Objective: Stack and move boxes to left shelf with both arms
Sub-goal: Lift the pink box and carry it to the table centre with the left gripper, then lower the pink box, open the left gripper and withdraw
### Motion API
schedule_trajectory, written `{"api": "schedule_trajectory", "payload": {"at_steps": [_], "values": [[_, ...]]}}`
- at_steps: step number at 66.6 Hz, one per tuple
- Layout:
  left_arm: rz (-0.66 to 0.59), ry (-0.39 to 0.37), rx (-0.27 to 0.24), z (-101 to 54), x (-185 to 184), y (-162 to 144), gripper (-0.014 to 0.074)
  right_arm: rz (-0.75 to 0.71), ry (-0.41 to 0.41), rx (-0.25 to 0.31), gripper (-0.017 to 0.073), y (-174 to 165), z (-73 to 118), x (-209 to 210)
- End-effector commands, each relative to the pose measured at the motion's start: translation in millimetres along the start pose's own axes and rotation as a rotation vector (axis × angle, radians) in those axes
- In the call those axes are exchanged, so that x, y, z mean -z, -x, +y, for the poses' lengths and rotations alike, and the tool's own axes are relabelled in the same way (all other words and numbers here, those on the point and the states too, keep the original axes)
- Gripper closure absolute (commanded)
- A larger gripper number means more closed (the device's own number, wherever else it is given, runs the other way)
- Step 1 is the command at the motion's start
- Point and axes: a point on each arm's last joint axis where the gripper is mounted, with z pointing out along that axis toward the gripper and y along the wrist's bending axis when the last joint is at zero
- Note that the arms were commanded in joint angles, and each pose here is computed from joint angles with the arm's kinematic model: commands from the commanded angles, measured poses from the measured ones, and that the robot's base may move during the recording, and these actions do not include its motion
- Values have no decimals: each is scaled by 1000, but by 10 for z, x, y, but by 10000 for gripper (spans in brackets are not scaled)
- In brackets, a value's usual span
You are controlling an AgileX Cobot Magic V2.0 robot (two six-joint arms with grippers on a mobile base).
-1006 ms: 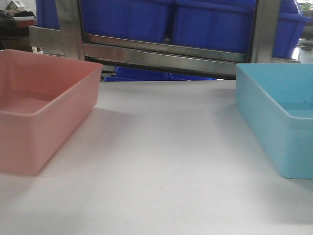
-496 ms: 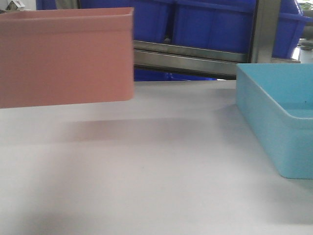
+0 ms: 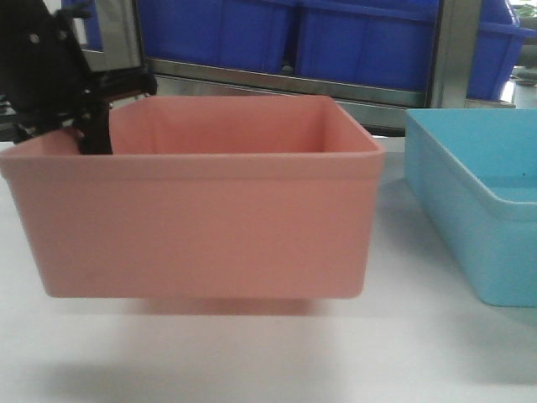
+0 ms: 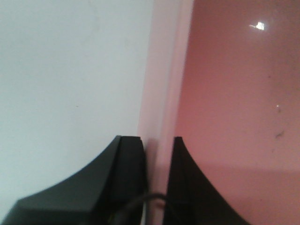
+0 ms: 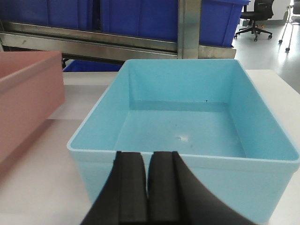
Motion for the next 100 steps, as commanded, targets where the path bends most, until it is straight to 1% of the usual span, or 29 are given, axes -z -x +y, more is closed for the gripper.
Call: {"api": "schedule_trajectory", "payload": {"at_steps": [1,3,12,16,24,42,46,51,61,65,68,72,77,79,81,83,89,90,92,96,100], "values": [[-119,-92,28,-203,122,90,596,-132,19,28,505,154,22,32],[-115,-92,39,-215,69,88,596,-132,19,28,505,154,22,32],[-96,-88,41,-262,-154,71,596,-132,19,28,505,154,22,32],[-78,-78,59,-250,-242,65,596,-132,19,28,505,154,22,32],[-48,-61,64,-228,-378,50,596,-132,19,28,505,154,22,32],[-34,-56,72,-220,-438,41,589,-132,19,28,505,154,22,32],[-37,-59,63,-230,-424,55,552,-132,19,28,505,154,22,32],[-36,-65,66,-237,-416,55,460,-132,19,28,505,154,22,32],[-19,-66,18,-263,-351,66,191,-132,19,28,505,154,22,32],[-16,-62,6,-278,-307,85,121,-132,19,28,505,154,22,32],[-20,-64,-5,-291,-259,98,90,-132,19,28,505,154,22,32],[-28,-66,-36,-316,-155,124,78,-132,19,28,505,154,22,32],[-52,-69,-56,-343,-3,157,79,-132,19,28,505,154,22,32],[-70,-74,-74,-357,92,168,79,-132,19,28,505,154,22,32],[-93,-81,-105,-373,198,179,79,-132,19,28,505,154,22,32],[-107,-88,-122,-381,265,180,79,-132,19,28,505,154,22,32],[-189,-119,-202,-406,643,153,80,-132,19,28,505,154,22,32],[-200,-119,-221,-405,695,147,81,-132,19,28,505,154,22,32],[-223,-120,-243,-402,799,132,85,-132,19,28,505,154,22,32],[-274,-114,-286,-374,1012,81,113,-132,19,28,505,154,22,32],[-306,-101,-328,-332,1148,15,160,-132,19,28,505,154,22,32]]}}
